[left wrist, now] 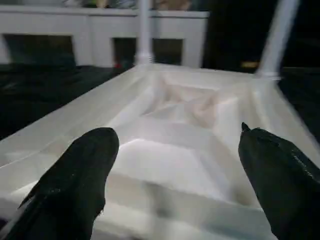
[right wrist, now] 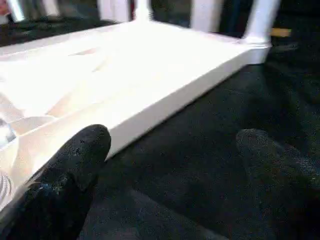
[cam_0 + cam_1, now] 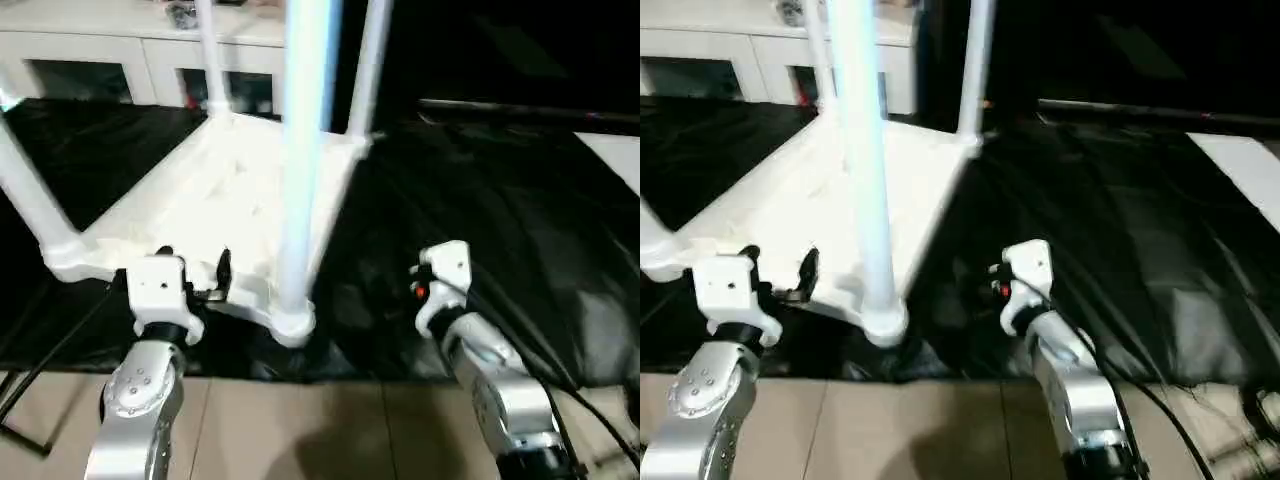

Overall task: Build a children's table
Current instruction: Rotate table base

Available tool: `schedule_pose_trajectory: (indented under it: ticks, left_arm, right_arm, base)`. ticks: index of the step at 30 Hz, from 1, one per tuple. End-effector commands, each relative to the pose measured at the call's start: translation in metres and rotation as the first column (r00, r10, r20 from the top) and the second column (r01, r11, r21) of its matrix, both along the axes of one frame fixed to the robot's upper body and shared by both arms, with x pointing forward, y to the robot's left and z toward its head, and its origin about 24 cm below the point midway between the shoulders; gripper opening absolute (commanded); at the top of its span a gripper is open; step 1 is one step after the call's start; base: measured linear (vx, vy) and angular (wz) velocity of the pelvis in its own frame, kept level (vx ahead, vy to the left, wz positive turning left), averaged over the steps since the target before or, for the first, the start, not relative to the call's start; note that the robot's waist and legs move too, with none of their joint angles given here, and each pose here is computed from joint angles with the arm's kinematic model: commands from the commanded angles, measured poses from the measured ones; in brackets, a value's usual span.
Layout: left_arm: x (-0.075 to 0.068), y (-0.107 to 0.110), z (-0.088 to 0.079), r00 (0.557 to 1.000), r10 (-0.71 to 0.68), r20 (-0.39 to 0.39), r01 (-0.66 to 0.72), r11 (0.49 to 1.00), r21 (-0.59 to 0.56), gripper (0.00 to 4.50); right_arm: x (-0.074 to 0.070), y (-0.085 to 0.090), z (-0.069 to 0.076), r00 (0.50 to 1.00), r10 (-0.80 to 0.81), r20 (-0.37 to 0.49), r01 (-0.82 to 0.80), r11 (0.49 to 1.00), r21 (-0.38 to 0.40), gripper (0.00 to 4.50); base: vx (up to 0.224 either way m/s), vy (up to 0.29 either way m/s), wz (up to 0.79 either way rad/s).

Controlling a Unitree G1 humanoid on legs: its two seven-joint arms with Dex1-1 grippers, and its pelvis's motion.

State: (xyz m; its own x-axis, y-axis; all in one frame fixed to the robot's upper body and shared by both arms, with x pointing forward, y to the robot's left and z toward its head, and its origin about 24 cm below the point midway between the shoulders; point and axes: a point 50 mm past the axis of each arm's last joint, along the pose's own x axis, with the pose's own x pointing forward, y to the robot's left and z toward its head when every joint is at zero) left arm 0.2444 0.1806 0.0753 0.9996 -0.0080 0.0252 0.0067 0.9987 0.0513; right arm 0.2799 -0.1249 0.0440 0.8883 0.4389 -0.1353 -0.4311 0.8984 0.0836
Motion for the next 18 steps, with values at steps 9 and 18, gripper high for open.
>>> schedule_pose_trajectory:
  ticks: [9, 18]
  left_arm:
    - [-0.002, -0.003, -0.001, 0.999, -0.046, -0.005, 0.046, 0.999, -0.001, 4.38]
    - [-0.004, -0.005, -0.003, 0.994, -0.104, -0.012, 0.104, 0.994, -0.028, 4.38]
  right_arm:
    - [-0.002, -0.006, 0.0, 0.998, -0.057, -0.003, 0.057, 0.998, 0.018, 4.5]
    - [-0.007, -0.012, 0.0, 0.994, -0.11, -0.006, 0.11, 0.994, 0.014, 4.5]
  base:
    - [0.165, -0.024, 0.22]
    - [0.123, -0.027, -0.3]
